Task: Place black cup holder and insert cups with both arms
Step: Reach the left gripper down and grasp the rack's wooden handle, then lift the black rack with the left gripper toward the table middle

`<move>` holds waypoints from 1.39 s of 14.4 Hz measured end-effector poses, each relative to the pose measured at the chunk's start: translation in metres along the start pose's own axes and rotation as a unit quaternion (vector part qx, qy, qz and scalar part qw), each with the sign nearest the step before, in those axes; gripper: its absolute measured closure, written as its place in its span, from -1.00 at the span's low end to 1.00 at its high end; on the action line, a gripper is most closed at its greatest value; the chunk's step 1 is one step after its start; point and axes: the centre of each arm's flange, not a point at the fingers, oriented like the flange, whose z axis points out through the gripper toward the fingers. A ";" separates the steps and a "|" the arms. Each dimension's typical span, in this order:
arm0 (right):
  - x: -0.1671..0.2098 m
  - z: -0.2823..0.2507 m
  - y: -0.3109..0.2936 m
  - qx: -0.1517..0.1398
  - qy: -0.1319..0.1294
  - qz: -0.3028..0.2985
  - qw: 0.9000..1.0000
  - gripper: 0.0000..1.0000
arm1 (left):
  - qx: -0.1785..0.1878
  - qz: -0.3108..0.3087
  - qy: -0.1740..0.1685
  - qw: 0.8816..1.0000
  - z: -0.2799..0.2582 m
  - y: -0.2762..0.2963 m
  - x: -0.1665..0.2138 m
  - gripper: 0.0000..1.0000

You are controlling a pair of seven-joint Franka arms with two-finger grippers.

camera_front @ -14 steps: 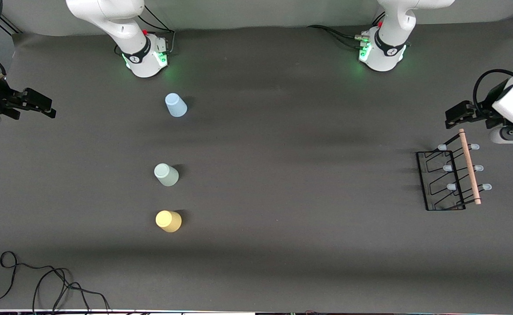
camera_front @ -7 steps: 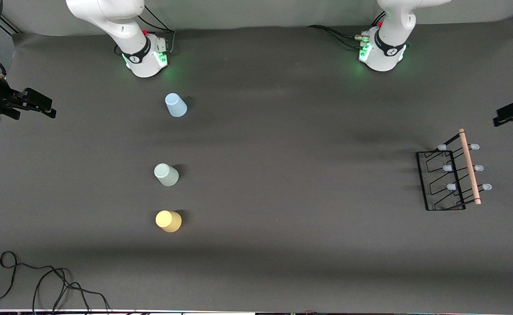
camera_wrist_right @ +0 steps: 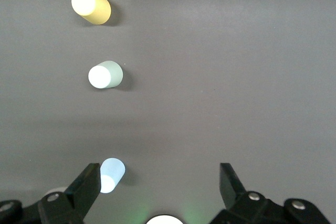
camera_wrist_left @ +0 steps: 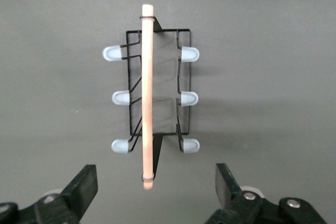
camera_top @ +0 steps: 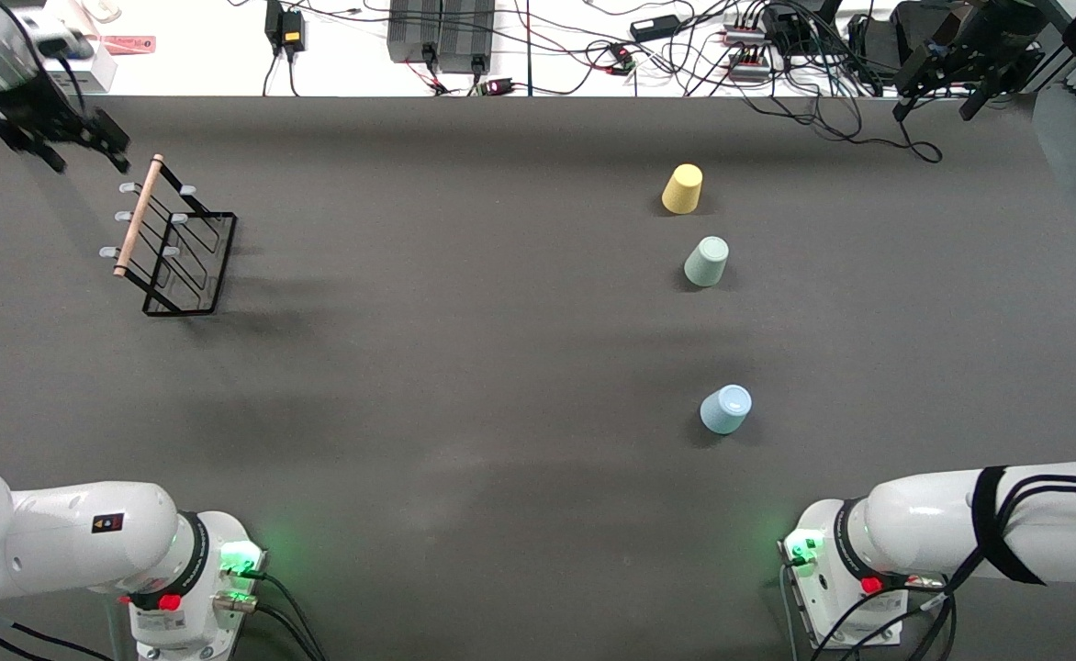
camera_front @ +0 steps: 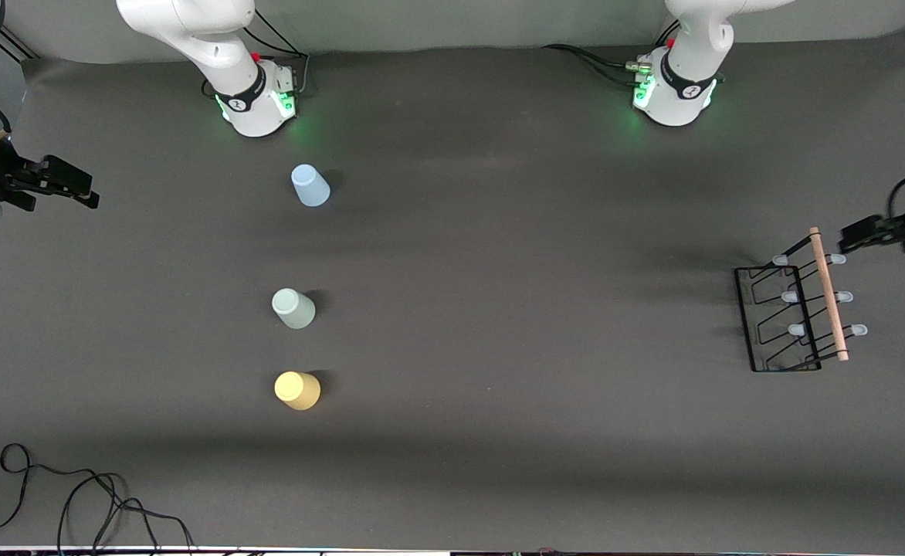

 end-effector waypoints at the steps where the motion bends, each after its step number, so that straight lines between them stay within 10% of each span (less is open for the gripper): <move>1: 0.000 0.000 0.000 0.000 0.000 0.000 1.000 -1.00 | 0.000 0.000 0.000 1.000 0.021 0.000 -0.001 -1.00; 10: 0.000 0.000 0.000 0.000 0.000 0.000 1.000 -1.00 | 0.002 -0.010 -0.010 1.000 0.103 -0.020 0.012 -0.93; 20: 0.000 0.000 0.000 0.000 0.000 0.000 1.000 -1.00 | 0.003 -0.002 -0.009 1.000 0.101 -0.017 0.022 0.68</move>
